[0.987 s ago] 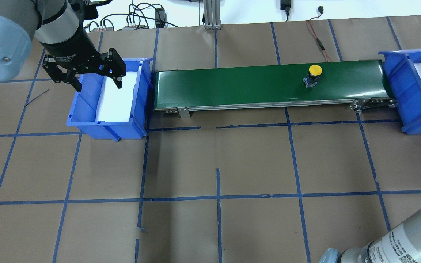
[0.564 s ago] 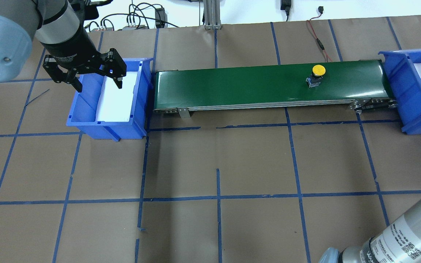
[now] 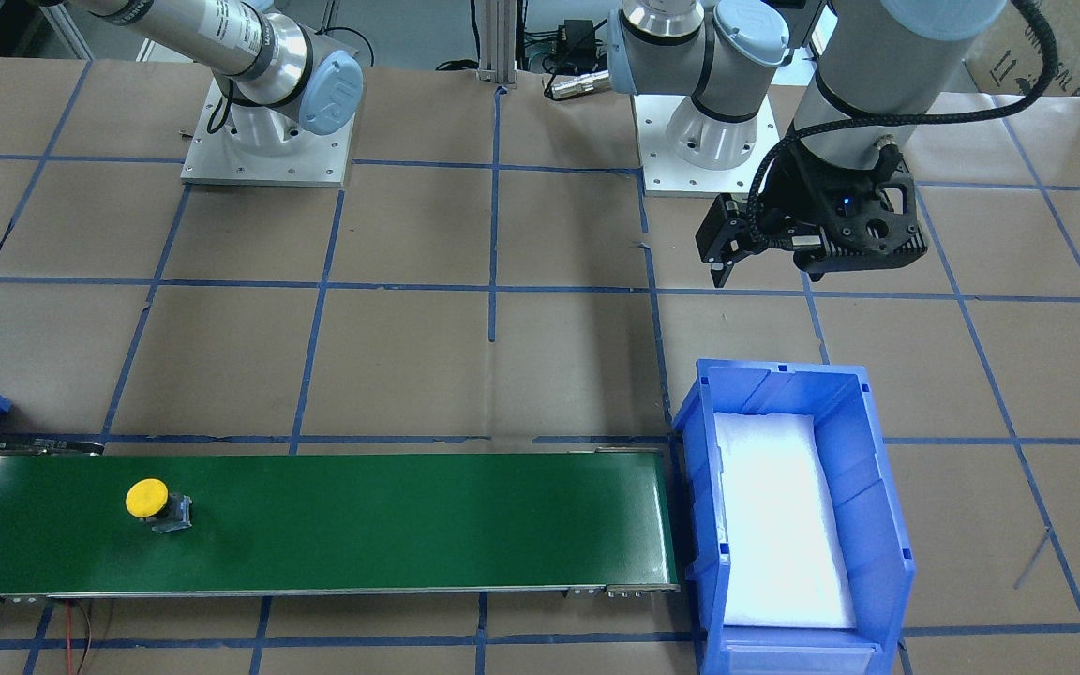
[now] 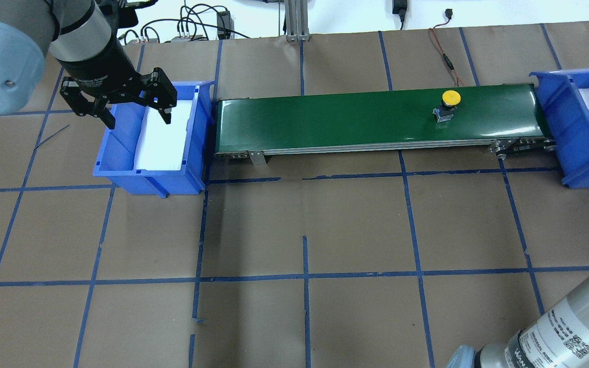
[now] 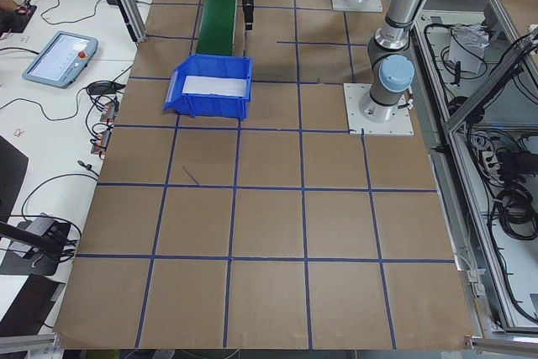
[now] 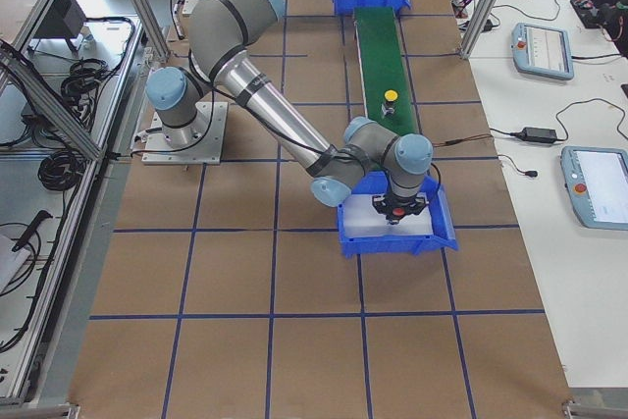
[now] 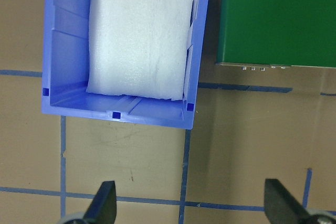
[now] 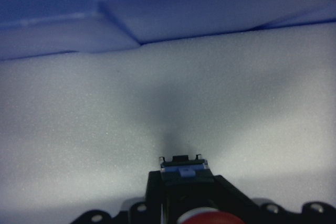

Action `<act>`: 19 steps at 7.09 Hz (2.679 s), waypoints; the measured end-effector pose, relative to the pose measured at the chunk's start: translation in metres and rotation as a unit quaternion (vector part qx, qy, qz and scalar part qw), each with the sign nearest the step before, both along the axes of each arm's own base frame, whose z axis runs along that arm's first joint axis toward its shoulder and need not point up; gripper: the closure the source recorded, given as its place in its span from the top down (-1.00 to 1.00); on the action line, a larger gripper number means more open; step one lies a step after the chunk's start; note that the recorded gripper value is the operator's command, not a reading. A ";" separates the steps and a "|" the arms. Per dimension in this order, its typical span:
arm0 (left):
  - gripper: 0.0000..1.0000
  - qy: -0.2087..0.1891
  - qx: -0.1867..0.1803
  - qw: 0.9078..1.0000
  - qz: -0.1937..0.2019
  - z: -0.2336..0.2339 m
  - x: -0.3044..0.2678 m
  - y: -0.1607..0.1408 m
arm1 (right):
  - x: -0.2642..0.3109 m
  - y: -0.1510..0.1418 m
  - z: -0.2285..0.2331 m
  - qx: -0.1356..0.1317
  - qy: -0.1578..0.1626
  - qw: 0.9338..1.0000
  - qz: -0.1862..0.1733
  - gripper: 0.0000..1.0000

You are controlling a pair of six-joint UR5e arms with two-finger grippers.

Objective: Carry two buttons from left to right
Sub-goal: 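Lower the red button into the bin and open the right gripper, then move the right gripper back over the yellow button on the belt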

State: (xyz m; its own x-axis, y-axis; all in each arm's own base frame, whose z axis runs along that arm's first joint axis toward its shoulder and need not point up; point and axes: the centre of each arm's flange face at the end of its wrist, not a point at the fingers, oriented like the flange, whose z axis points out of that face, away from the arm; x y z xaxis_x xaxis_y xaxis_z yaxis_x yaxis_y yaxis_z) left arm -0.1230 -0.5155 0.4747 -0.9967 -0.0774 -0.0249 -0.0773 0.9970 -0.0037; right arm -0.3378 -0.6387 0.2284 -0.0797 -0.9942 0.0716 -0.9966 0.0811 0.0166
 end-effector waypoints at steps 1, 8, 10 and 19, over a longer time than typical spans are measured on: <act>1.00 0.000 0.000 1.000 0.000 0.000 0.000 0.000 | -0.002 0.001 0.002 -0.002 0.002 1.000 -0.001 0.99; 1.00 0.000 0.000 1.000 -0.001 0.000 -0.001 0.000 | 0.101 0.012 0.159 -0.016 0.049 0.995 0.091 1.00; 1.00 0.000 0.000 1.000 -0.001 0.000 -0.001 0.000 | 0.160 -0.003 0.148 -0.009 0.046 0.992 0.117 1.00; 1.00 0.000 0.000 1.000 -0.001 0.000 -0.001 0.000 | 0.291 -0.031 0.041 -0.005 -0.033 0.991 0.126 1.00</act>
State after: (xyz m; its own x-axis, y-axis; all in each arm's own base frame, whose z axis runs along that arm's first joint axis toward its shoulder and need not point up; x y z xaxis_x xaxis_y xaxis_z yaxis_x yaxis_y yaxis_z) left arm -0.1239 -0.5153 0.4747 -0.9968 -0.0755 -0.0249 -0.0755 0.9971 -0.0037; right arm -0.0468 -0.6701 0.2693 0.1672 -0.9824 0.0835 -0.9839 -0.1716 -0.0491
